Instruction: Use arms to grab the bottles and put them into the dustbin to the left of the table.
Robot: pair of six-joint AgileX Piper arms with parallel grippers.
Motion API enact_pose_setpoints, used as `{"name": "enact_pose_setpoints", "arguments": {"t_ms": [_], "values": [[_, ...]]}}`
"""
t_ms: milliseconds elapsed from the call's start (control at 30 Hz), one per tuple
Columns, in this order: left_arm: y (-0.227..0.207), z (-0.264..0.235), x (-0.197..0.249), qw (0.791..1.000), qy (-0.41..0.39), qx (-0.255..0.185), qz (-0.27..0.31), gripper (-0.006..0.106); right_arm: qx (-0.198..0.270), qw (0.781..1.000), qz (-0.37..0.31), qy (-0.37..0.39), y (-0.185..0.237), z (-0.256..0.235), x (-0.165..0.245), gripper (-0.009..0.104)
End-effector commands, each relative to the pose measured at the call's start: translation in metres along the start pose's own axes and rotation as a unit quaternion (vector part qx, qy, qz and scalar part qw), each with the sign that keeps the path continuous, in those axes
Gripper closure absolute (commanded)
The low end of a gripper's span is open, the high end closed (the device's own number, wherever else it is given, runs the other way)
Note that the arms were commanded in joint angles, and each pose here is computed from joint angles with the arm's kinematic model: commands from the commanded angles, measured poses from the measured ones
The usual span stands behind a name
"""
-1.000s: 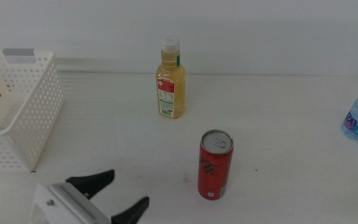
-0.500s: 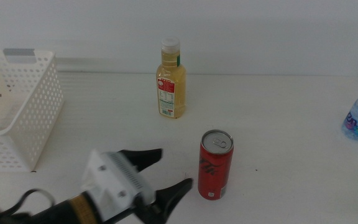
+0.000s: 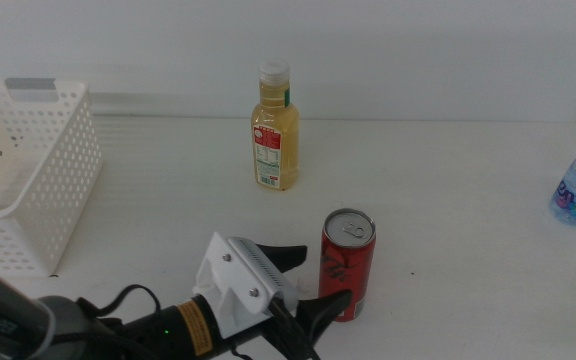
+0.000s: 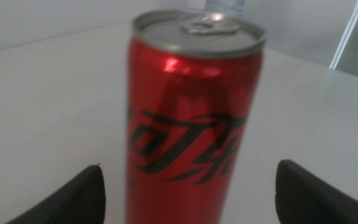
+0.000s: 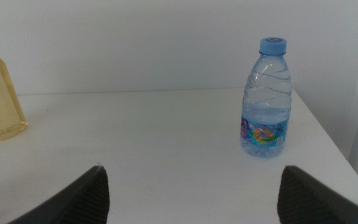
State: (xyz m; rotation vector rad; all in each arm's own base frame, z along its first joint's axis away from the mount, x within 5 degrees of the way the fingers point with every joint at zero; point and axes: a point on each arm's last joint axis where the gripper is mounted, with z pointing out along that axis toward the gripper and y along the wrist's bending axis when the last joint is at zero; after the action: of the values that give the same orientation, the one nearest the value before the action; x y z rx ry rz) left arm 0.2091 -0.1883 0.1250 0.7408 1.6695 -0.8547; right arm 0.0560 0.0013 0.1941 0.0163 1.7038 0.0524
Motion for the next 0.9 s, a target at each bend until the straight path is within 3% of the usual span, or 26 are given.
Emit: {"name": "enact_pose_setpoints", "arguments": {"t_ms": [0, 700, 867], "values": [[-0.004, 0.005, -0.004, 1.0, -0.018, 0.0, -0.01, 0.007, 0.003, 1.0, -0.004, -0.005, 0.0, 0.0, 0.0, 0.005], [0.015, 0.068, 0.006, 1.0, -0.007, -0.003, -0.018, 0.007, 0.003, 1.0, -0.004, -0.005, 0.0, 0.0, 0.0, 0.005], [0.016, 0.071, 0.003, 1.0, -0.012, 0.002, -0.016, 0.018, 0.003, 1.0, -0.004, -0.005, 0.0, 0.0, 0.0, 0.005]]}}
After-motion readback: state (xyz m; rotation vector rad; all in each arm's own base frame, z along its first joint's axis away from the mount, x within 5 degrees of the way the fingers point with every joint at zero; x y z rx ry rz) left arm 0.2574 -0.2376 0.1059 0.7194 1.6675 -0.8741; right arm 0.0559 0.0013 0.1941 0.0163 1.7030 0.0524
